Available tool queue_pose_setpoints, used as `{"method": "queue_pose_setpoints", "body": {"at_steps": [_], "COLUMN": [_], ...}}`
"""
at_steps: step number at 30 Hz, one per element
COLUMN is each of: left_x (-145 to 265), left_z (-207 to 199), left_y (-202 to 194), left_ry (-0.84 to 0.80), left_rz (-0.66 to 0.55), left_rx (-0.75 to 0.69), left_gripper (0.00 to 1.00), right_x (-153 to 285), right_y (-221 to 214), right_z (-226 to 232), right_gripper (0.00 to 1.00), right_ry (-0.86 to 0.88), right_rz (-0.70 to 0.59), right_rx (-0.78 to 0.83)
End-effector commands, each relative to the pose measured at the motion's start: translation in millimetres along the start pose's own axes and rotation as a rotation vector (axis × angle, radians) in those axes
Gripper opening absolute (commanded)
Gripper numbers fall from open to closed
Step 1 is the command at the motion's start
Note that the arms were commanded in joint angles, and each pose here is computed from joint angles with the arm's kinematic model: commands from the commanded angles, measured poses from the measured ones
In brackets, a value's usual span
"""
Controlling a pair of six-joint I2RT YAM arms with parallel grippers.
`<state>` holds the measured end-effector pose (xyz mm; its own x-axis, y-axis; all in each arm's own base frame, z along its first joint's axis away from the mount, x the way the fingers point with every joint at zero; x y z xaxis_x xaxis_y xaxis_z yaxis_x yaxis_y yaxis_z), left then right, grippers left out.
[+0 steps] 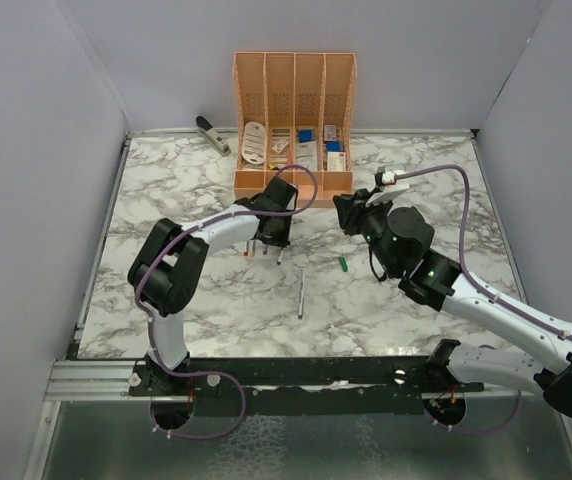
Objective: Insert the pens into the pen caps
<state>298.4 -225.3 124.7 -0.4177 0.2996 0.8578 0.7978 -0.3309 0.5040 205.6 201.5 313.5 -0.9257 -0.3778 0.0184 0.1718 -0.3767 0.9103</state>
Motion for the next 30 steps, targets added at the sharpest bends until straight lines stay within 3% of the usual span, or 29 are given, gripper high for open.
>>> {"method": "queue_pose_setpoints", "body": {"at_steps": [1,13,24,30], "left_x": [-7.9,-25.8,-25.3,-12.5], "left_z": [11.5,27.7,18.0,16.2], "left_y": [8.5,25.9,39.9,42.7], "left_ry": [0.121,0.157,0.045,0.03], "left_rz": [0.016,-0.007,-0.05,-0.068], "left_rx": [-0.014,0.048,0.075,0.089], "left_gripper": [0.0,0.0,0.27,0.32], "right_x": [4.8,6.9,5.9,5.0], "right_y": [-3.7,-13.2,-20.1,-23.0], "right_z": [-6.2,-11.0,-13.2,-14.5], "right_gripper": [0.18,0.18,0.2,0.2], "right_ry": [-0.044,-0.066,-0.079,-0.086], "right_rz": [0.01,0.057,0.085,0.086], "right_rx": [0.003,0.015,0.021,0.025]}}
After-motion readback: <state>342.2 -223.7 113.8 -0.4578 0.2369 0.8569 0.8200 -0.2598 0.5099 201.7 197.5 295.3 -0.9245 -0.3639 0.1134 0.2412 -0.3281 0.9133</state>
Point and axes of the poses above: each gripper's point midway between its finger pads, its own x axis back along the fingers, its own z axis along the line the jaws close on, y = z × x, the point moved 10 cm from there along x, back along the fingers, and after that the axes turned 11 degrees about -x, right-handed, at the moved point
